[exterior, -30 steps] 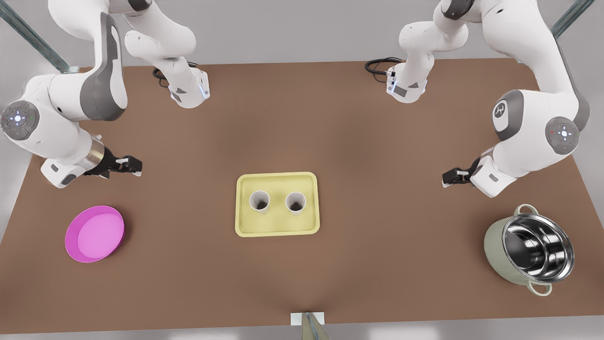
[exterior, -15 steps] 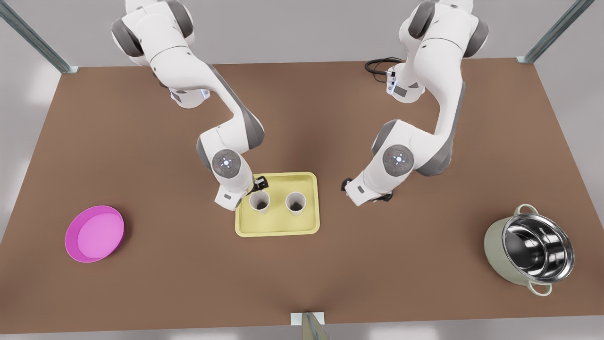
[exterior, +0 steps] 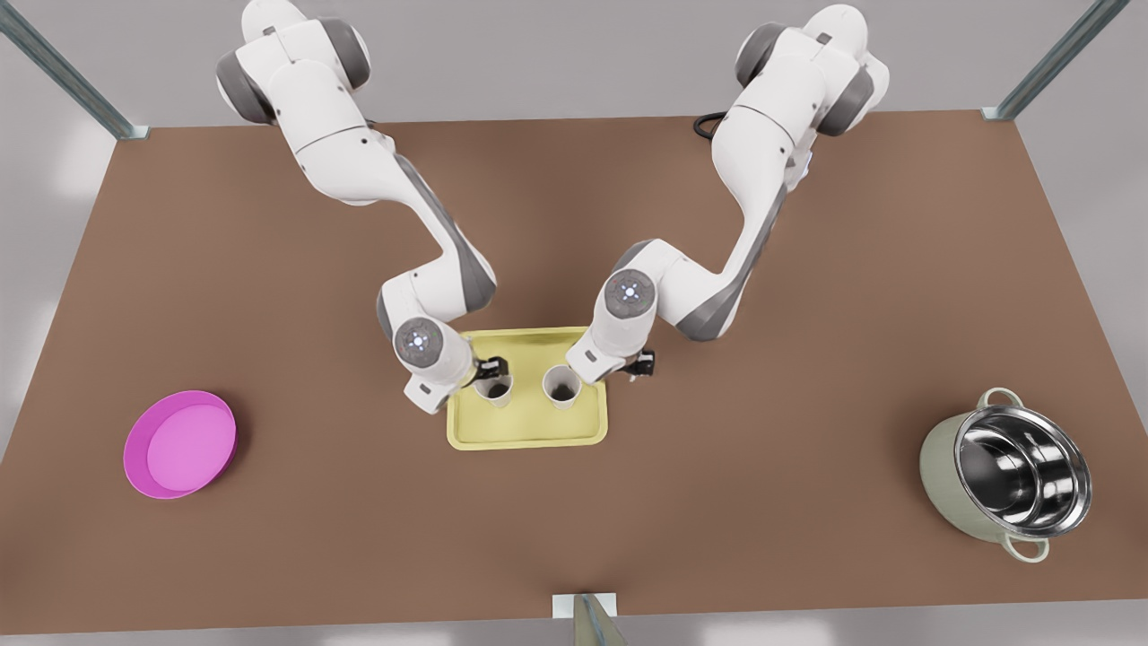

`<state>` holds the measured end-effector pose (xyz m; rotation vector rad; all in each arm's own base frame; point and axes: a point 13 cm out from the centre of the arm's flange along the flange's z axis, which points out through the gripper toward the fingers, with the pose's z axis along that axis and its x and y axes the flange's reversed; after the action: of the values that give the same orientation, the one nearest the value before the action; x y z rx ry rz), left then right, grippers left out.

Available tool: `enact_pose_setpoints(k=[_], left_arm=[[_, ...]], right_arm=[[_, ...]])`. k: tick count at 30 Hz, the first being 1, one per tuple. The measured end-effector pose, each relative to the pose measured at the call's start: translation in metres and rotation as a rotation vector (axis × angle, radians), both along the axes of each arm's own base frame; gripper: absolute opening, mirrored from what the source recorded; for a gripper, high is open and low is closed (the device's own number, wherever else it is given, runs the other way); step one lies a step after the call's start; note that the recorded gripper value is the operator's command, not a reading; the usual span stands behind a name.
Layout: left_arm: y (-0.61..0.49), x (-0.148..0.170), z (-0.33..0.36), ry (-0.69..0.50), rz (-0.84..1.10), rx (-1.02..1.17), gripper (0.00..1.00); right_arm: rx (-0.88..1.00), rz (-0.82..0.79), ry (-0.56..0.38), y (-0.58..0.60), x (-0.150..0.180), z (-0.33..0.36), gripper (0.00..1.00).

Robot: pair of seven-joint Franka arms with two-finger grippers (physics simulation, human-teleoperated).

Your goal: Use the left arm to pick up the white IKEA cup from the tray and place it on the middle-left position; use the right arm to pick up the white IKEA cup from the tray and place it on the middle-right position

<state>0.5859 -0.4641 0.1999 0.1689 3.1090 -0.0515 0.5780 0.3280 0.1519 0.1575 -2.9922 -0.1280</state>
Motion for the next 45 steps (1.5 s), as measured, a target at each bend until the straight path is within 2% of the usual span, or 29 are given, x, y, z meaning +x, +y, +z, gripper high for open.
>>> enact_pose_setpoints(k=[5, 10, 15, 16, 18, 19, 21, 27, 28, 29, 31, 34, 38, 42, 45], left_arm=[[-0.014, -0.002, -0.003, -0.022, 0.064, -0.020, 1.00], [-0.021, -0.006, -0.054, -0.008, 0.117, -0.010, 1.00], [-0.022, 0.006, -0.069, -0.049, 0.167, -0.019, 1.00], [-0.026, 0.003, -0.072, -0.054, 0.168, -0.019, 1.00], [-0.036, -0.003, -0.073, -0.063, 0.170, -0.023, 1.00], [-0.041, -0.006, -0.073, -0.066, 0.172, -0.026, 1.00], [-0.045, -0.007, -0.074, -0.071, 0.185, -0.030, 1.00], [-0.040, -0.006, -0.099, -0.076, 0.221, -0.016, 1.00], [-0.042, -0.006, -0.101, -0.080, 0.227, -0.021, 0.95], [-0.043, -0.004, -0.100, -0.085, 0.234, -0.027, 0.82], [-0.046, -0.002, -0.098, -0.094, 0.248, -0.039, 0.49], [-0.050, 0.002, -0.092, -0.104, 0.272, -0.057, 0.25], [-0.053, 0.006, -0.089, -0.116, 0.305, -0.075, 0.16], [-0.051, 0.014, -0.070, -0.134, 0.336, -0.088, 0.16], [0.001, 0.042, -0.029, -0.148, 0.403, -0.078, 0.16]], right_arm=[[-0.003, -0.019, -0.009, -0.009, 0.007, -0.005, 1.00], [-0.022, -0.012, -0.005, -0.011, 0.006, -0.023, 1.00], [-0.033, -0.009, 0.007, -0.010, 0.003, -0.045, 0.98], [-0.033, -0.010, 0.007, -0.010, 0.003, -0.048, 0.88], [-0.032, -0.011, 0.005, -0.010, 0.003, -0.050, 0.51], [-0.031, -0.011, 0.005, -0.010, 0.004, -0.050, 0.43], [-0.020, -0.009, 0.004, -0.006, 0.003, -0.049, 0.33], [-0.007, -0.001, -0.010, 0.001, 0.006, -0.042, 0.22], [-0.005, 0.000, -0.011, 0.002, 0.006, -0.041, 0.22], [-0.004, 0.001, -0.012, 0.003, 0.006, -0.041, 0.23], [0.000, -0.001, -0.019, 0.003, 0.008, -0.035, 0.23], [0.012, -0.013, -0.044, -0.002, 0.017, -0.013, 0.23], [0.023, -0.072, -0.064, -0.048, 0.036, 0.024, 0.23], [0.007, -0.133, -0.018, -0.125, 0.037, 0.017, 0.24], [-0.001, -0.132, 0.021, -0.155, 0.026, 0.001, 0.25]])
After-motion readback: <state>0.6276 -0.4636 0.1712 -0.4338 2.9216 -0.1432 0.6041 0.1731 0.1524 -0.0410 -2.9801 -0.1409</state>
